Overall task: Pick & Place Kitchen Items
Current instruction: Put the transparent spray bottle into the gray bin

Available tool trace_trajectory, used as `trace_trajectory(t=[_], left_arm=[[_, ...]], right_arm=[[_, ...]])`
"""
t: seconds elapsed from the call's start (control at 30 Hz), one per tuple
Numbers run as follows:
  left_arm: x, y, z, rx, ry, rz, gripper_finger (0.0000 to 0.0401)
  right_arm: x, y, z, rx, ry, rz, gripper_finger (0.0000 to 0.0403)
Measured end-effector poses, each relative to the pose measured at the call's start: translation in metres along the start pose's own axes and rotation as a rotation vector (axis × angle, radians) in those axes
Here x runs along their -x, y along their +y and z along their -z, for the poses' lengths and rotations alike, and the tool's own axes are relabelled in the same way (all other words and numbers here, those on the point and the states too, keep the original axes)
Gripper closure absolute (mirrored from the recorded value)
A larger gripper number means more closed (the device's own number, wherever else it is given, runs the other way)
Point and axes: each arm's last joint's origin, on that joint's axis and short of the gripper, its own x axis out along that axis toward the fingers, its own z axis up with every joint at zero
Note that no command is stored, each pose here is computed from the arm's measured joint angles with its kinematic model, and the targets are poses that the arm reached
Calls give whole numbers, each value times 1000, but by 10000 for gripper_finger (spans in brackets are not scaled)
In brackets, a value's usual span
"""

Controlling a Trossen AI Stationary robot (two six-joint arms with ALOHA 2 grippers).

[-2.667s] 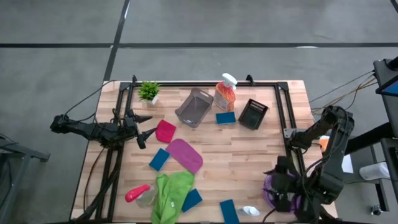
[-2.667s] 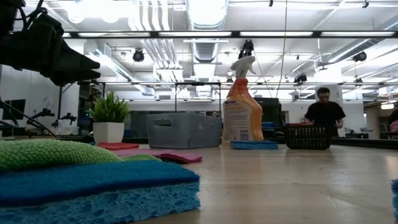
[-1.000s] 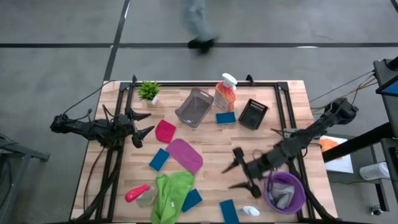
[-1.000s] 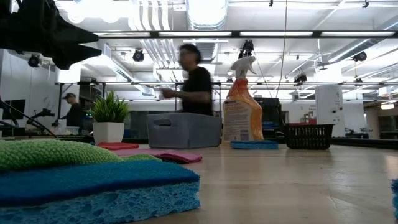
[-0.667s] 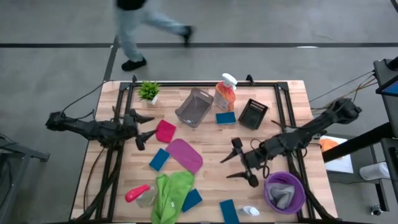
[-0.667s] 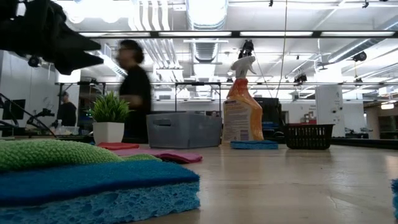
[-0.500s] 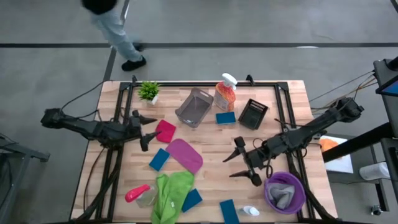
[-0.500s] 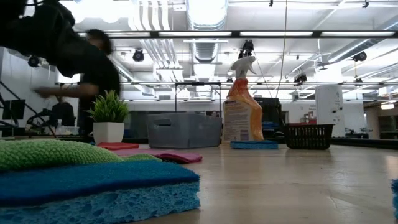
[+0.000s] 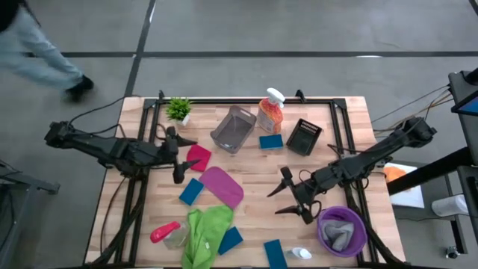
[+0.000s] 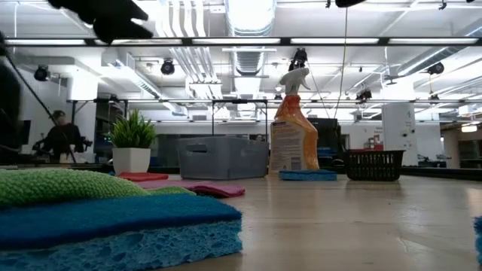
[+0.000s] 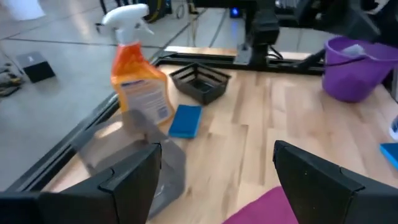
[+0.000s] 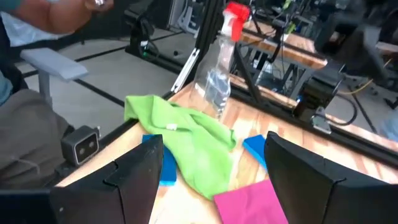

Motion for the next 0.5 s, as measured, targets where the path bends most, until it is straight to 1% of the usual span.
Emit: trace_trajectory(t=[0.2, 0.3, 0.37, 0.5], left_arm=[[-25, -17, -13, -48, 166, -6, 89], [-32, -24, -23, -67, 238, -15, 89], [-34, -29, -32, -80, 251, -10, 89], [-36, -37, -48, -104, 223, 6, 89]], right_arm=[[-5, 2, 6, -11, 28, -8, 131], [-5, 2, 6, -22, 34, -10, 131], [-3, 3, 5, -23, 32, -14, 131], [-1, 4, 1, -23, 8, -19, 131]])
